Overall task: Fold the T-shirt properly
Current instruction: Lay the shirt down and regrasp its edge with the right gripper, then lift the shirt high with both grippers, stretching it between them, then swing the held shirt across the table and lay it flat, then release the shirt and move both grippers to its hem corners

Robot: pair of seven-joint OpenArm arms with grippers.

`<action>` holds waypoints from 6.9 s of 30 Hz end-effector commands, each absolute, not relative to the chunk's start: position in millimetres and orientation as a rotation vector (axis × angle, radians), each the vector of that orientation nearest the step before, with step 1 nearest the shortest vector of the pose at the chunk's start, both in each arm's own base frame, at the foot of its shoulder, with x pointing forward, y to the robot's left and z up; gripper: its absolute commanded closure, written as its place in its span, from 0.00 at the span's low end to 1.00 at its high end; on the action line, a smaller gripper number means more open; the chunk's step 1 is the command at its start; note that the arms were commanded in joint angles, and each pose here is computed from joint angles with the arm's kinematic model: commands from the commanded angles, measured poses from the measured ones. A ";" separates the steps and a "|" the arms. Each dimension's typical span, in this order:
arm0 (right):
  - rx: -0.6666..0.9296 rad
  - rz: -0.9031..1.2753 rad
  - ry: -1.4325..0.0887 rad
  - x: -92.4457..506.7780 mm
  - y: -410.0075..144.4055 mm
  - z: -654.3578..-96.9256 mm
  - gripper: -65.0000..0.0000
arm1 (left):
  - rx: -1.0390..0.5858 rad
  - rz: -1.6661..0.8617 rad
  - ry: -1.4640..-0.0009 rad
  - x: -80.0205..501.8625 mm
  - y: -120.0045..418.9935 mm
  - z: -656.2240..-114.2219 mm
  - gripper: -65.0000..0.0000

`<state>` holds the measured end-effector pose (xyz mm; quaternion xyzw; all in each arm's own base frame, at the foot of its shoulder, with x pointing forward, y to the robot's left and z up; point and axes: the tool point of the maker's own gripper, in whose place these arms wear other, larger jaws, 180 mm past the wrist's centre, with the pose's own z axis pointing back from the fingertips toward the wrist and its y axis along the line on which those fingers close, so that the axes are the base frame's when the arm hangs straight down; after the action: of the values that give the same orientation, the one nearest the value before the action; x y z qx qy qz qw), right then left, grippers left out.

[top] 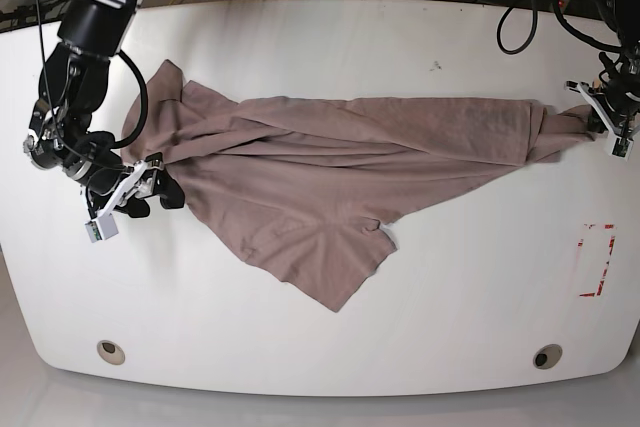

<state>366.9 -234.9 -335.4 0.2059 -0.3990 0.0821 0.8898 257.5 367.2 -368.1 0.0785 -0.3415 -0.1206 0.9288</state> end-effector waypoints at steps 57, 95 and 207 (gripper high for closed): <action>0.397 0.440 -0.892 490.0 -143.3 -306.9 1.00 | 0.301 -0.391 -0.878 337.0 346.6 -283.7 1.00; -0.151 0.554 -1.213 526.4 -249.0 41.7 1.00 | 0.699 -0.352 -1.346 429.9 351.7 19.4 1.00; 0.436 -0.119 -0.843 421.9 -323.0 -357.8 0.22 | 0.347 -0.458 -0.648 250.4 314.5 -329.6 0.64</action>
<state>404.0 -307.3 -377.5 0.2160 -0.3712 -0.0512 0.9016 243.0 313.9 -340.9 0.1605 -0.2972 -0.2178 0.9157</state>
